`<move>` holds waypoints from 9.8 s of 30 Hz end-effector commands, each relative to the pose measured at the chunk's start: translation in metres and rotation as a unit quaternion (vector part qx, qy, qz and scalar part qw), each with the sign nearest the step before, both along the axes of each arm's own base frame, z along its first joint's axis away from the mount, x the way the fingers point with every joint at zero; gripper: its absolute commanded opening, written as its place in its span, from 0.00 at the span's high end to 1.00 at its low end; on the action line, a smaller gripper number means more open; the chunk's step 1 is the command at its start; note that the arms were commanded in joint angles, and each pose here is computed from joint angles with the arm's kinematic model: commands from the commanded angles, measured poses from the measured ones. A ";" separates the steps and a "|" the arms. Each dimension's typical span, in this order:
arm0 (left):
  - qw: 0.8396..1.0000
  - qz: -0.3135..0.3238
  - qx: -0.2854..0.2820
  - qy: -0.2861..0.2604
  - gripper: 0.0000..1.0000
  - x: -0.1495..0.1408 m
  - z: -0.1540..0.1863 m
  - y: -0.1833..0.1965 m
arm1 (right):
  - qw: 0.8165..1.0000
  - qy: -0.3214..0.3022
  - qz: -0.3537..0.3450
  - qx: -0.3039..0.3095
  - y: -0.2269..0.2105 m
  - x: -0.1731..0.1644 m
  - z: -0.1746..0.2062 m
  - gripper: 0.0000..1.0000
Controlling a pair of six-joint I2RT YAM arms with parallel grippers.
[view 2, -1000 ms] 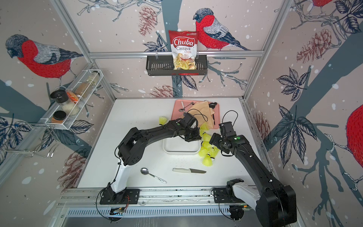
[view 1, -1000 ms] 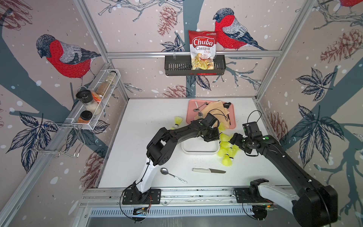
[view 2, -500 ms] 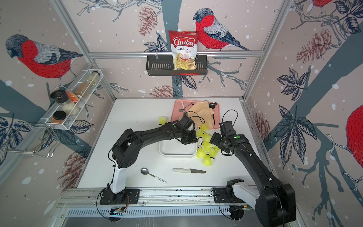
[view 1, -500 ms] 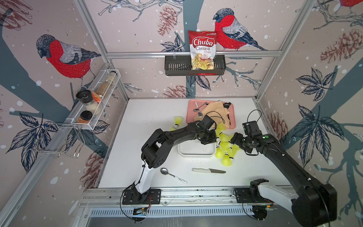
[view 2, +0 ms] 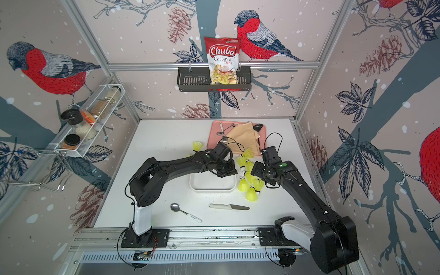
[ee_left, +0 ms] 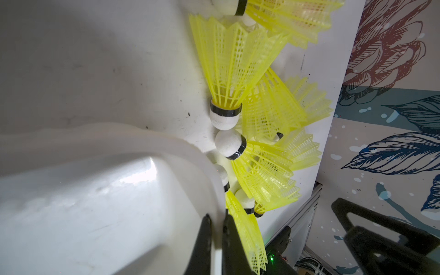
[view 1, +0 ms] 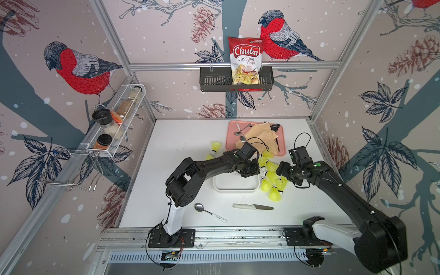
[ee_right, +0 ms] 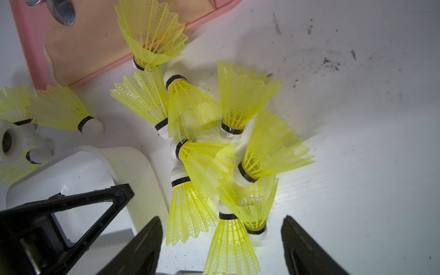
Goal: Put the shuttlecocks into the storage box
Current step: Move the storage box to the center of the board, then pick up the shuttlecock at the center of the board, then place the shuttlecock in the storage box, then pick up the shuttlecock at the center of the board.
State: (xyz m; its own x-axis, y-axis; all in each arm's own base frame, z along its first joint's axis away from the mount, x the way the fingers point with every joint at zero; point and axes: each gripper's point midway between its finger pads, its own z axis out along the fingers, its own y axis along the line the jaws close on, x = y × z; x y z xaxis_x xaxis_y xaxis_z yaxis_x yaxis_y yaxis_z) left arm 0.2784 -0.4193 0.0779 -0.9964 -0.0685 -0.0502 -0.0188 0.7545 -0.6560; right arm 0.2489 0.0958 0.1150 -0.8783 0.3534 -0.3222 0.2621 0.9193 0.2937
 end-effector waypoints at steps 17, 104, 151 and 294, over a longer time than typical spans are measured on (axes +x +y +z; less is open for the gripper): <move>0.999 0.020 -0.006 0.037 1.00 -0.030 -0.004 0.012 | 1.000 0.002 -0.003 -0.004 0.003 -0.005 0.000 0.20; 0.857 0.504 0.052 0.095 0.50 0.113 -0.041 0.229 | 0.912 -0.034 0.379 0.154 0.244 0.104 0.034 0.02; 0.971 0.156 0.168 -0.067 0.80 -0.018 0.070 0.190 | 0.953 -0.052 0.274 0.117 0.180 0.022 0.077 0.06; 0.957 -0.180 -0.083 -0.214 0.24 -0.084 0.089 -0.012 | 0.991 0.105 -0.049 -0.071 -0.009 -0.054 -0.088 0.48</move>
State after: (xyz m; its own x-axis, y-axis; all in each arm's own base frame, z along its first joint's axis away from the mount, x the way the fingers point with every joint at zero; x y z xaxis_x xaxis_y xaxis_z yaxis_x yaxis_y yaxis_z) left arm 0.1920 -0.4280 0.1601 -0.8617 0.2412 -0.4465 0.4990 0.5627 -0.6591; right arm 0.1896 0.0858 0.0284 -0.8942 0.4141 -0.1700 0.4046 0.9101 0.0890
